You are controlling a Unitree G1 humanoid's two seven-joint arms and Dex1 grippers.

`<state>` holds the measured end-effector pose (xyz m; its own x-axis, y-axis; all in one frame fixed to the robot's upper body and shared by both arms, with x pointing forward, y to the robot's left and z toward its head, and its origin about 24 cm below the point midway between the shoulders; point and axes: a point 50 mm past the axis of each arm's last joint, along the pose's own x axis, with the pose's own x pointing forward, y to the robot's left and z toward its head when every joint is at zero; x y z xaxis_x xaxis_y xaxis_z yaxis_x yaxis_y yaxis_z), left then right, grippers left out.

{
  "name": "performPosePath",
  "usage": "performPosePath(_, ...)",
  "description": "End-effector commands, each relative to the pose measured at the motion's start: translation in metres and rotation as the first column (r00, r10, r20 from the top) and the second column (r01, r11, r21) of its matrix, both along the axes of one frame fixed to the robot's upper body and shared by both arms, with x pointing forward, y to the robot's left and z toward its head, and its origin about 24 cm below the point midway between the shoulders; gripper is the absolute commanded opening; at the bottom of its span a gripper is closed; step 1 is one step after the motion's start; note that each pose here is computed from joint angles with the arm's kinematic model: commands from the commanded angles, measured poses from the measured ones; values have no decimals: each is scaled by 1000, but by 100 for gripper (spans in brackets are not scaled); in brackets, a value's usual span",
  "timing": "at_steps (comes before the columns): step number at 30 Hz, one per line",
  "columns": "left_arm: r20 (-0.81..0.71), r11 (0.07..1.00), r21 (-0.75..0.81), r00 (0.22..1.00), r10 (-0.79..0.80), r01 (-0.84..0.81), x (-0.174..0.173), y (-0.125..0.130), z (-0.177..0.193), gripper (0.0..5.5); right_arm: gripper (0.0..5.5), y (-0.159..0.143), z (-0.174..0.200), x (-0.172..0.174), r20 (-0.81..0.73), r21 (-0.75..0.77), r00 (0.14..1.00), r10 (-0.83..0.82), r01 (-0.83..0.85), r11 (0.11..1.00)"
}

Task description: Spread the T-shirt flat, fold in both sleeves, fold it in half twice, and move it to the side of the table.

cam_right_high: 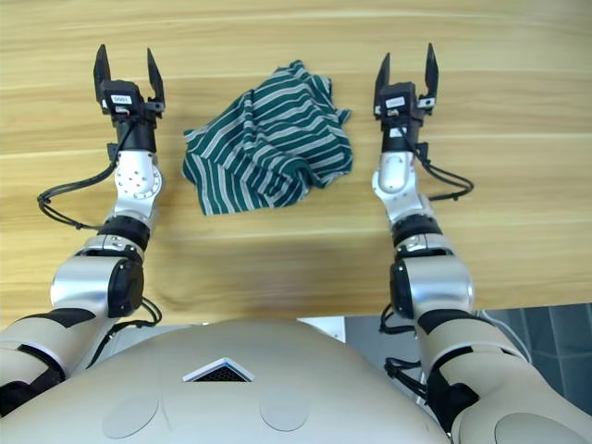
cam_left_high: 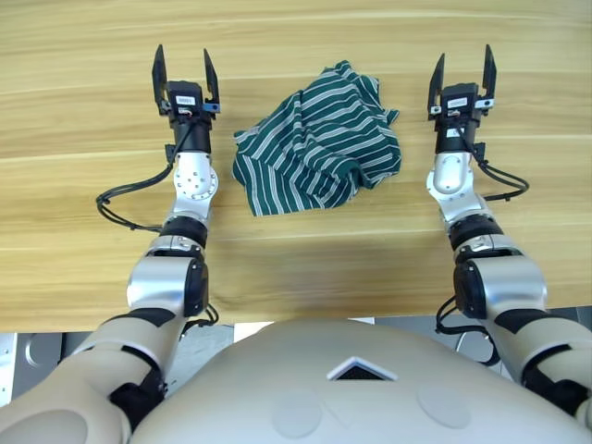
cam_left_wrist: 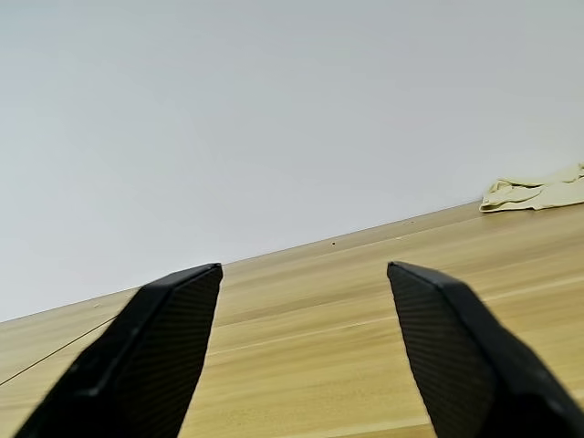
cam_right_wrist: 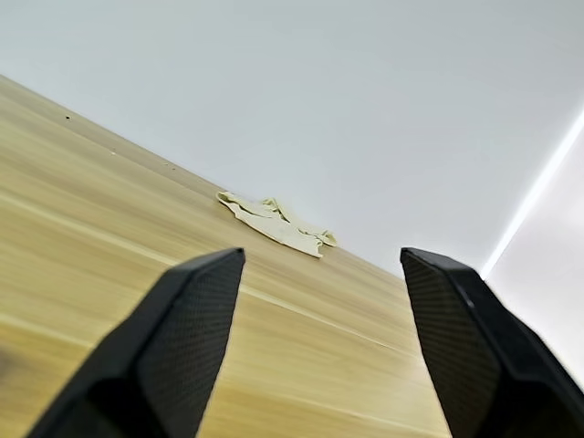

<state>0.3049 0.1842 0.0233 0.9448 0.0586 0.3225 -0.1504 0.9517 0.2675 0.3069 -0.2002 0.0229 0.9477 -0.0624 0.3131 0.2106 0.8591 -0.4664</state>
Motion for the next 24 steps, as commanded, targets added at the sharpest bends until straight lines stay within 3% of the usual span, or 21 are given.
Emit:
performPosePath(1, 5, 1000, -10, 1000, -1, 1, 4, 0, 3, 339, 313, 3, 1, 2, -10, 89, 999, 40, -39, 995)
performPosePath(19, -42, 990, -115, 995, -87, 82, 5, -5, -1, 339, 313, 3, 0, 1, -26, 120, 997, 72, -68, 990)
performPosePath(21, -33, 973, -125, 979, -201, 195, -1, -17, -2, 339, 313, 2, 0, -4, -13, 27, 997, 82, -82, 996)
performPosePath(24, 5, 896, 21, 896, -444, 443, -39, -37, -2, 339, 313, -11, 5, -21, 35, -79, 990, 136, -133, 988)
